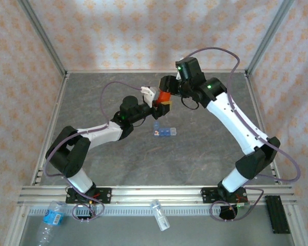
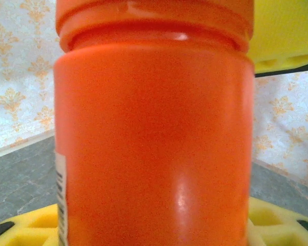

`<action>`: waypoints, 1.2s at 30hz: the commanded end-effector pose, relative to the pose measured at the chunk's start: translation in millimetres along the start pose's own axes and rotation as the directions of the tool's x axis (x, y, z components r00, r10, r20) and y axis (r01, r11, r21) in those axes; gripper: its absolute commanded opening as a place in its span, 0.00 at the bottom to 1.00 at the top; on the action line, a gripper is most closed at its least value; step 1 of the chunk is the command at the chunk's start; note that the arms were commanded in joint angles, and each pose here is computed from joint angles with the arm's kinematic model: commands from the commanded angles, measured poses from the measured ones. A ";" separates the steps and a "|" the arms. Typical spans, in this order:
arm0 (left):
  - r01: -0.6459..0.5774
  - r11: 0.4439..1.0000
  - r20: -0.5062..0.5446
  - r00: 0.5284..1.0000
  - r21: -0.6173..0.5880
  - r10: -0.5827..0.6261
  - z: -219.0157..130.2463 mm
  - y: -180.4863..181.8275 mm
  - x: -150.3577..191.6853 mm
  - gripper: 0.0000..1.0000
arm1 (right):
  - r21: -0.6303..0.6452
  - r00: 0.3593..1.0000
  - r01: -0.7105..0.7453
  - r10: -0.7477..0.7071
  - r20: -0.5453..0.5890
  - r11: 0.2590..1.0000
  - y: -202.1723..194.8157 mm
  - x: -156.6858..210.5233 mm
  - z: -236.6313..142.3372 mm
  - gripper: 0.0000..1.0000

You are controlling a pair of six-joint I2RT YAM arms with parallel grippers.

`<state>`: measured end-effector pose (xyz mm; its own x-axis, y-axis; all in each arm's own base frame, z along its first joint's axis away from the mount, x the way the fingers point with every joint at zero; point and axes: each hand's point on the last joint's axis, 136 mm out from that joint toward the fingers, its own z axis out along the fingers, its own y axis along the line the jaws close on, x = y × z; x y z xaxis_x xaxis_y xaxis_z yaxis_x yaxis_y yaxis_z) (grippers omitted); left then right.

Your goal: Sort the pills into containers

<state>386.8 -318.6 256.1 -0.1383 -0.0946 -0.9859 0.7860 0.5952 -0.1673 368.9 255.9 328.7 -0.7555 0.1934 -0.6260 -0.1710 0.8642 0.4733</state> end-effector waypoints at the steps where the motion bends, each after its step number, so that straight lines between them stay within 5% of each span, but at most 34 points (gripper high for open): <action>1: -0.079 0.997 0.163 0.984 0.015 0.076 -7.6 -15.8 -53.4 0.00 | 0.004 1.000 0.018 -0.018 -0.023 1.000 0.6 0.1 -12.4 0.66; 5: -0.064 0.997 0.175 0.983 0.041 0.056 -7.7 -19.0 -50.9 0.00 | -0.077 0.997 0.044 -0.040 0.059 0.996 1.8 -27.0 -51.1 0.85; 11: -0.042 0.985 0.204 0.979 0.165 0.007 -9.5 -38.2 -59.6 0.00 | -0.192 0.974 0.221 -0.207 0.093 0.956 13.9 -29.0 -97.8 0.90; 18: 0.048 0.930 0.192 0.973 0.363 -0.126 -8.8 -63.2 -72.1 0.00 | -0.251 0.928 0.361 -0.372 0.005 0.898 17.3 -8.2 -99.8 0.86; 36: 0.060 0.917 0.162 0.978 0.393 -0.133 -7.7 -68.1 -67.9 0.00 | -0.276 0.933 0.328 -0.356 -0.057 0.903 17.2 -6.9 -74.9 0.73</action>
<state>340.6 -347.5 310.3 -0.2107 -0.2620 -0.9418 0.9269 0.2526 -0.2776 323.0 233.4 377.1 -0.6972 -0.1582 -0.6992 -0.5600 0.7290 0.3935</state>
